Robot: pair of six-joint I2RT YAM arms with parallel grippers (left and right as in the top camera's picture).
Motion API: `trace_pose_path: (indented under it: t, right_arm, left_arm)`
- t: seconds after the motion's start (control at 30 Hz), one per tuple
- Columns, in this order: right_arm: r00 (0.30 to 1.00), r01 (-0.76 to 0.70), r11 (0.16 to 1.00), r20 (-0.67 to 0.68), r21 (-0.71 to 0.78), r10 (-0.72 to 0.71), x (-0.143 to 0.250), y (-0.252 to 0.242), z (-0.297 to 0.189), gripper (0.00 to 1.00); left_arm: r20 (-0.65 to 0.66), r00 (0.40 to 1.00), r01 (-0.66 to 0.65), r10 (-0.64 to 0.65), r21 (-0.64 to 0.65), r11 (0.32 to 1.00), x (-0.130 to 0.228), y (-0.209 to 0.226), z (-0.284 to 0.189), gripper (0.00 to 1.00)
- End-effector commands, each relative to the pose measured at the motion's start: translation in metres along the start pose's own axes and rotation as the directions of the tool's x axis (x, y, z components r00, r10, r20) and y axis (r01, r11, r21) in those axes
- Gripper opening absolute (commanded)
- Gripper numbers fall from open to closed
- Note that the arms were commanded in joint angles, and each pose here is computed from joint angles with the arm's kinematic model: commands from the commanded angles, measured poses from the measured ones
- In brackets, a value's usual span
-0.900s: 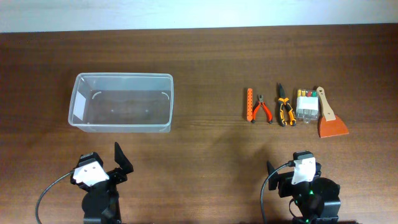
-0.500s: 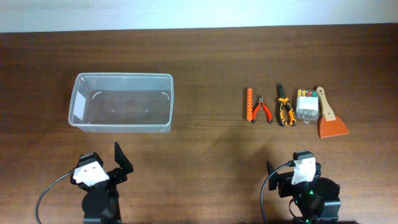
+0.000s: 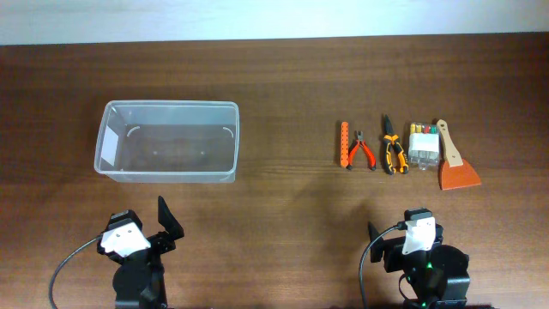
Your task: Pack container
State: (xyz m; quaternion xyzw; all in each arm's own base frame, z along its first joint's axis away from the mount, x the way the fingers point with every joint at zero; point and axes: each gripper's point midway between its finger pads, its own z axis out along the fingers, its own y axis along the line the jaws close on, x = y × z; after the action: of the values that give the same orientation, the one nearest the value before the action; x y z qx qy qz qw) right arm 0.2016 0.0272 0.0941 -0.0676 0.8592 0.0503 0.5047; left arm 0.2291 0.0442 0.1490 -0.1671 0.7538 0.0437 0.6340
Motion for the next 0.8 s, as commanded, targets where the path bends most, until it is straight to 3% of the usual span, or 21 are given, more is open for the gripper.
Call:
trace_pose_path:
  t: [0.0,0.13,0.33,0.63,0.77]
  right_arm:
    - [1.000,-0.005,1.000,0.004,0.009,0.005,0.001,-0.002,0.001,0.99]
    - [1.000,-0.005,1.000,0.004,0.009,0.005,0.001,-0.002,0.001,0.99]
    - [0.996,0.086,0.988,0.014,0.128,-0.088,-0.005,-0.022,-0.001,0.99]
    - [0.993,0.097,0.985,0.079,-0.141,-0.086,-0.014,0.025,-0.002,0.99]
    - [0.981,0.120,0.986,0.165,-0.116,-0.100,-0.035,0.022,-0.004,0.99]
  left_arm:
    - [-0.001,1.000,-0.010,0.010,0.000,1.000,0.001,0.000,0.000,0.99]
    - [-0.001,1.000,-0.010,0.010,0.000,1.000,0.001,0.000,0.000,0.99]
    - [-0.002,1.000,-0.010,0.010,-0.001,1.000,0.002,0.000,0.000,0.99]
    - [-0.003,1.000,-0.011,0.011,0.000,1.000,0.002,0.000,0.000,0.99]
    - [-0.003,1.000,-0.011,0.011,0.000,1.000,0.002,0.000,0.000,0.99]
